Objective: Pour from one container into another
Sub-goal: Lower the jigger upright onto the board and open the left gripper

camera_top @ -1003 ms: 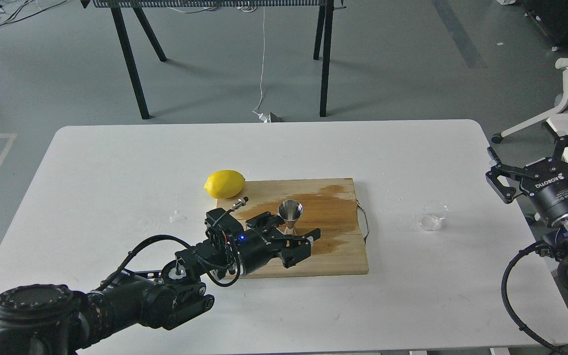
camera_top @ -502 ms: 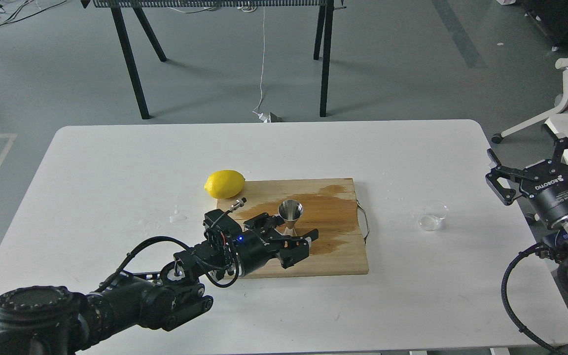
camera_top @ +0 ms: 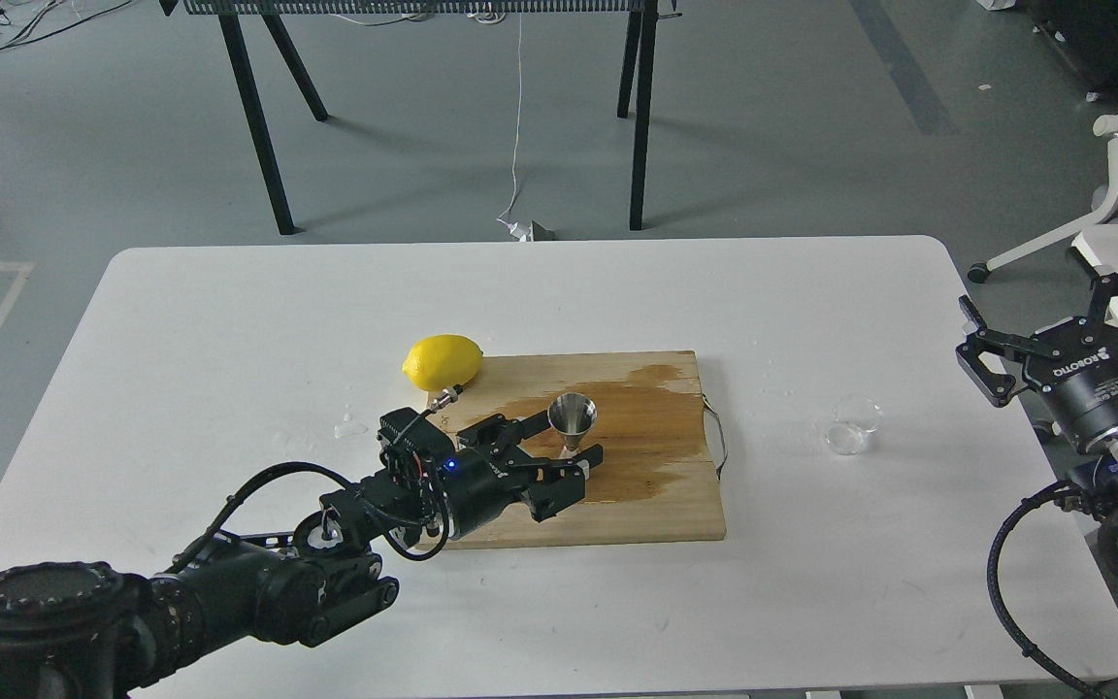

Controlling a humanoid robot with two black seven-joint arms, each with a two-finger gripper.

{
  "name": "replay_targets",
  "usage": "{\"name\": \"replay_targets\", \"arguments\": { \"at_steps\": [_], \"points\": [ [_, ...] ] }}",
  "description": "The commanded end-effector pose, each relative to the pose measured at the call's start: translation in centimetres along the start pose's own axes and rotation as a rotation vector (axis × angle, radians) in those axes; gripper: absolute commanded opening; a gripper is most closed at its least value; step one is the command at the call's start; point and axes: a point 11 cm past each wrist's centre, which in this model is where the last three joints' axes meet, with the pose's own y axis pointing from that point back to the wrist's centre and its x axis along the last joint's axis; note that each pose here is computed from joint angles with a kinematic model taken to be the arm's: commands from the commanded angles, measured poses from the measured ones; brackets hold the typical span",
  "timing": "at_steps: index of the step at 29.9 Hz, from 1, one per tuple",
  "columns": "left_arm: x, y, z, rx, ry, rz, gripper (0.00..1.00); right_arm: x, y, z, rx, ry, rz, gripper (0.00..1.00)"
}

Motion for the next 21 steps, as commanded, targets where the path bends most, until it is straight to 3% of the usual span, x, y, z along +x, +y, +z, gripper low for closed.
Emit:
{"name": "replay_targets", "arguments": {
  "at_steps": [1,21],
  "points": [
    [-0.1,0.3,-0.3,0.007,0.000,-0.003,0.90,0.0,0.0,0.0,-0.001,0.000,0.000,0.99],
    [-0.8,2.1,-0.8,0.013,0.022,-0.015,0.90,0.2,0.1,0.0,-0.001,0.000,0.007,0.99]
  ]
}}
